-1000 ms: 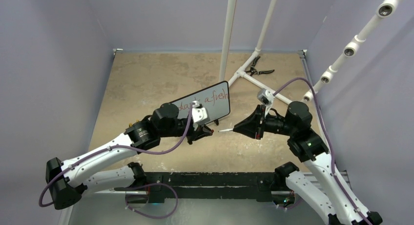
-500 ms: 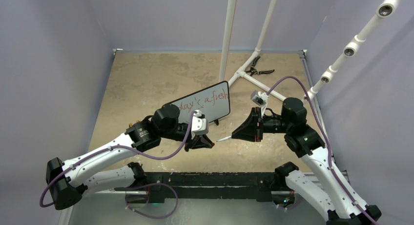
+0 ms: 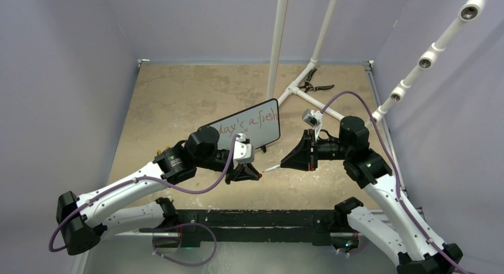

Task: Write a sentence on the whiteboard
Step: Close the whiteboard marker at the center of the board.

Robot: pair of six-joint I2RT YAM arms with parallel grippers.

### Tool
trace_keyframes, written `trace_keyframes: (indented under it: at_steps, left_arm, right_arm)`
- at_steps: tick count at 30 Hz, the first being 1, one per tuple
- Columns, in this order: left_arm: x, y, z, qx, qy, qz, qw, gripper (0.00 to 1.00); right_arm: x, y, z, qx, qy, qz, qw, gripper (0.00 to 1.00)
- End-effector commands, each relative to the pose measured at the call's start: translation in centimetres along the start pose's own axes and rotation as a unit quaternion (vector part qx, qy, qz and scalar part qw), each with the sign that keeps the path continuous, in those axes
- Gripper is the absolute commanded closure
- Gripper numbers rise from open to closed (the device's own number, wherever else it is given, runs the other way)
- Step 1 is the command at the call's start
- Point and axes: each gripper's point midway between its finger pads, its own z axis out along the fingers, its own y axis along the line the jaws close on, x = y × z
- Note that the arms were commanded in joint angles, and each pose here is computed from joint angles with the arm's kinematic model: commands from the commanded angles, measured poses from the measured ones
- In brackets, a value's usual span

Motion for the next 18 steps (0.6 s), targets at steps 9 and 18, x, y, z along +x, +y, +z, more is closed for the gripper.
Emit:
trace_keyframes:
  at_steps: [9,18]
  left_arm:
    - [-1.69,1.09,-0.09,-0.014,-0.027,0.000,1.000,1.00]
    - [-1.86,0.77,-0.03,0.001,-0.032,-0.002,0.999,1.00]
  right_arm:
    - [-0.76,0.58,0.15,-0.022,0.000,-0.025,0.999,1.00]
    - [-0.83,0.13,0.36,-0.018,0.000,-0.026,1.000,1.00]
